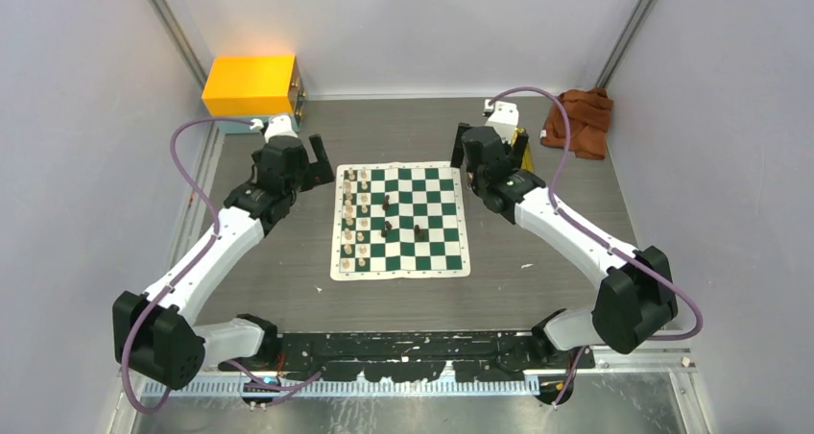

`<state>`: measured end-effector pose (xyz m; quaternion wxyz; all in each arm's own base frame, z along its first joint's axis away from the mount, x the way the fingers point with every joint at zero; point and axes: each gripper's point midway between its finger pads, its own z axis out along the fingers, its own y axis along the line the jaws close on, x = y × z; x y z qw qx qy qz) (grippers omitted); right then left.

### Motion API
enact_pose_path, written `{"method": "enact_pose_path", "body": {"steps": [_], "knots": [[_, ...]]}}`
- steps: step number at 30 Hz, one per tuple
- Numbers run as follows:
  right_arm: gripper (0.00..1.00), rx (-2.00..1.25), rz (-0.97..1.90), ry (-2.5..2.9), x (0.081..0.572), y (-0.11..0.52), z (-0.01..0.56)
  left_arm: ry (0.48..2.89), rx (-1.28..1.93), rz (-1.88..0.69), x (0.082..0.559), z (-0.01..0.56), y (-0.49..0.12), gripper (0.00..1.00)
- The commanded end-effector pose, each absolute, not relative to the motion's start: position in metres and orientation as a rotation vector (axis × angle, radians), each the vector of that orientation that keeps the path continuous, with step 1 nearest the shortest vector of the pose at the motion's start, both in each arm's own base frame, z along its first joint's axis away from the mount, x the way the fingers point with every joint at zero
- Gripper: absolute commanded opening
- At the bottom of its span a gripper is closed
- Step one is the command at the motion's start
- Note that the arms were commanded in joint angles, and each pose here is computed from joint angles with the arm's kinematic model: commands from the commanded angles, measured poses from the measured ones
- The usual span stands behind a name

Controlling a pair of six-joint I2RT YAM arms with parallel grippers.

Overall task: Set up the chess pieces on the board
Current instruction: Pick up the chess piece from the chessboard.

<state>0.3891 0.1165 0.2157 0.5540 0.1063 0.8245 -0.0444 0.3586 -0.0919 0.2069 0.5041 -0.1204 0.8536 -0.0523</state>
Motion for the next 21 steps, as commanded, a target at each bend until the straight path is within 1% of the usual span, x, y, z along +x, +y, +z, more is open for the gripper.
{"method": "enact_pose_path", "body": {"steps": [1,3,4,7,11,15,21], "knots": [[1.00,0.199,-0.012,1.907,0.388,0.156,0.242,1.988,-0.317,-0.135,0.360,0.242,-0.092,1.00],[0.98,0.141,0.042,1.931,0.383,0.176,0.238,2.001,-0.324,-0.134,0.358,0.239,-0.092,1.00],[0.93,0.107,0.085,1.950,0.381,0.187,0.234,2.004,-0.329,-0.135,0.357,0.238,-0.092,1.00],[0.72,0.049,0.201,2.005,0.375,0.212,0.220,2.012,-0.353,-0.124,0.352,0.231,-0.088,1.00],[0.45,0.029,0.267,2.074,0.373,0.236,0.206,2.017,-0.374,-0.106,0.349,0.224,-0.084,0.99],[0.42,0.033,0.289,2.135,0.375,0.259,0.194,2.026,-0.389,-0.110,0.346,0.222,-0.084,0.98],[0.44,0.042,0.284,2.248,0.381,0.296,0.167,2.026,-0.400,-0.105,0.343,0.222,-0.082,0.99]]}}
